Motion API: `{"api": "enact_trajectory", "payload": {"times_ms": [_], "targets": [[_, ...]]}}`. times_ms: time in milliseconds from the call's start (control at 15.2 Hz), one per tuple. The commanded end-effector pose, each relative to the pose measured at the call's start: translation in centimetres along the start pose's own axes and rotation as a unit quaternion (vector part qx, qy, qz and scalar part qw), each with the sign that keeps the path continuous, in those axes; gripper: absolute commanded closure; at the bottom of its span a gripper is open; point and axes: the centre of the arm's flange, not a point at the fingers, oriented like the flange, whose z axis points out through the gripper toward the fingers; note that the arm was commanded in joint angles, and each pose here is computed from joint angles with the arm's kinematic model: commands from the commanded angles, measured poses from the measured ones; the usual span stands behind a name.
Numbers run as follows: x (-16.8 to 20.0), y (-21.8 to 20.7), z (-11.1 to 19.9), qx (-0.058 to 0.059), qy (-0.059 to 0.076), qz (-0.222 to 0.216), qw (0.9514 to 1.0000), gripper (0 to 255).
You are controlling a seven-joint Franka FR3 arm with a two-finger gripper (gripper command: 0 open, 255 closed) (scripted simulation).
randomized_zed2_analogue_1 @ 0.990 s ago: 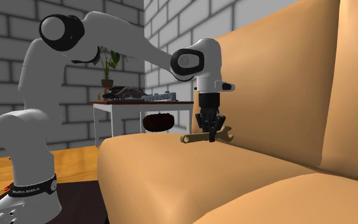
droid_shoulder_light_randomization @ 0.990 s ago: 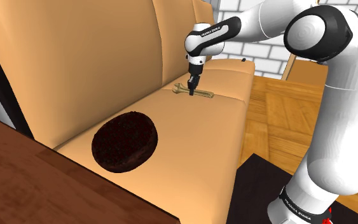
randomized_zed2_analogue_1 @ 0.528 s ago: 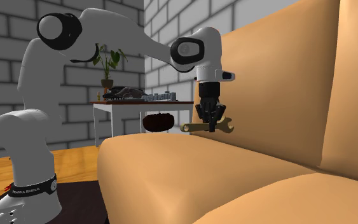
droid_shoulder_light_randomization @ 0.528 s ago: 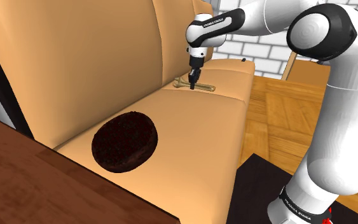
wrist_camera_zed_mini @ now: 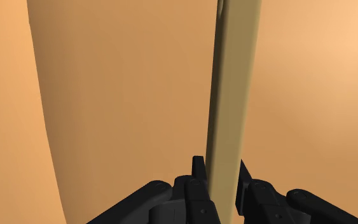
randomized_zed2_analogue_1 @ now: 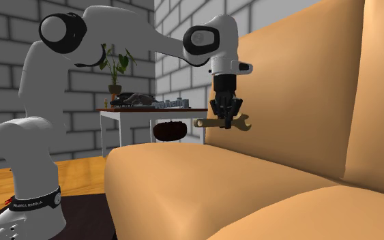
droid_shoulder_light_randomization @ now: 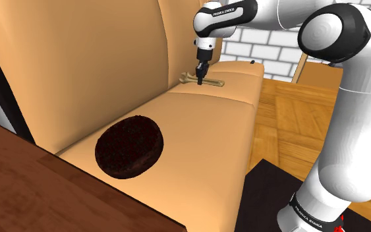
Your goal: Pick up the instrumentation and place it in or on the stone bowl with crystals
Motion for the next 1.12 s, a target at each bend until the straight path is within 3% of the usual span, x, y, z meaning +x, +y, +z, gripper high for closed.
{"api": "enact_trajectory", "payload": {"times_ms": [0,1056], "targets": [[0.0,0.0,-1.1,0.0,0.0,0.0,1.0,255],[0.3,-1.3,-8.5,0.0,0.0,0.0,1.0,255]]}}
